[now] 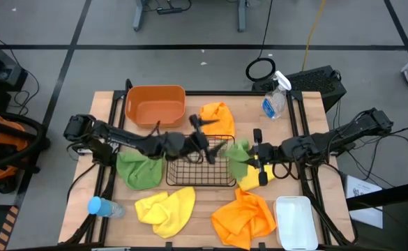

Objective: Sort microfiber towel by color & place in baskets
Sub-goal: Put the right green microfiber cloth into the orange bin

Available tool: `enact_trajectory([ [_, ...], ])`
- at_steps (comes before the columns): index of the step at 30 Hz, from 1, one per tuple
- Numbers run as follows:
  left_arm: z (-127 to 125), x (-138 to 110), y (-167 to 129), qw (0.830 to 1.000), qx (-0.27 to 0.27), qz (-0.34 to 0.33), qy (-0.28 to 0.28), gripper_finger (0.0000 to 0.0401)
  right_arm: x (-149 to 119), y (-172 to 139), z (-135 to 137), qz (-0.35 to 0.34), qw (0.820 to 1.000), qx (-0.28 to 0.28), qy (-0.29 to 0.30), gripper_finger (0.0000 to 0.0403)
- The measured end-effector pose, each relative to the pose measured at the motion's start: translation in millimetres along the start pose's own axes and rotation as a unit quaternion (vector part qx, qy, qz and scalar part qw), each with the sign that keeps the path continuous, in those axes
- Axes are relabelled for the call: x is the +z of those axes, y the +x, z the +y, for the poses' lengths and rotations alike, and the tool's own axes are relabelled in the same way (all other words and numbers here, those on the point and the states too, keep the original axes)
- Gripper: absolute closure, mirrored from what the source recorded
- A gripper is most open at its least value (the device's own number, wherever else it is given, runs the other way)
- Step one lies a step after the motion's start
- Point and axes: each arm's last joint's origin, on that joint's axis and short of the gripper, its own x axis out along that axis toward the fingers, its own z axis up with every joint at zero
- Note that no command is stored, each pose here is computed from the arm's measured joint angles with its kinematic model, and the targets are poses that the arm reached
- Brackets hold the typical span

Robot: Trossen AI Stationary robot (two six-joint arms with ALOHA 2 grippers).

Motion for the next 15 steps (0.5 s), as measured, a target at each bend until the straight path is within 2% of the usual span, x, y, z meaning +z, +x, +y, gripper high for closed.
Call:
enact_trajectory([
  [3,7,-5,5,0.999,-0.045,-0.004,-0.004,0.0028,-2,0,0,0.012,1.000,-0.001,0.000,0.0401],
  [6,5,-4,5,0.988,-0.148,-0.030,-0.033,0.0028,-5,0,0,0.023,1.000,-0.002,-0.002,0.0401],
  [9,-1,-5,2,0.973,-0.221,-0.037,-0.058,0.0028,-6,0,-1,0.031,1.000,-0.002,-0.004,0.0401],
  [15,-2,6,-13,0.960,-0.261,-0.023,-0.094,0.0028,-8,0,-1,0.040,0.999,-0.003,-0.007,0.0401],
])
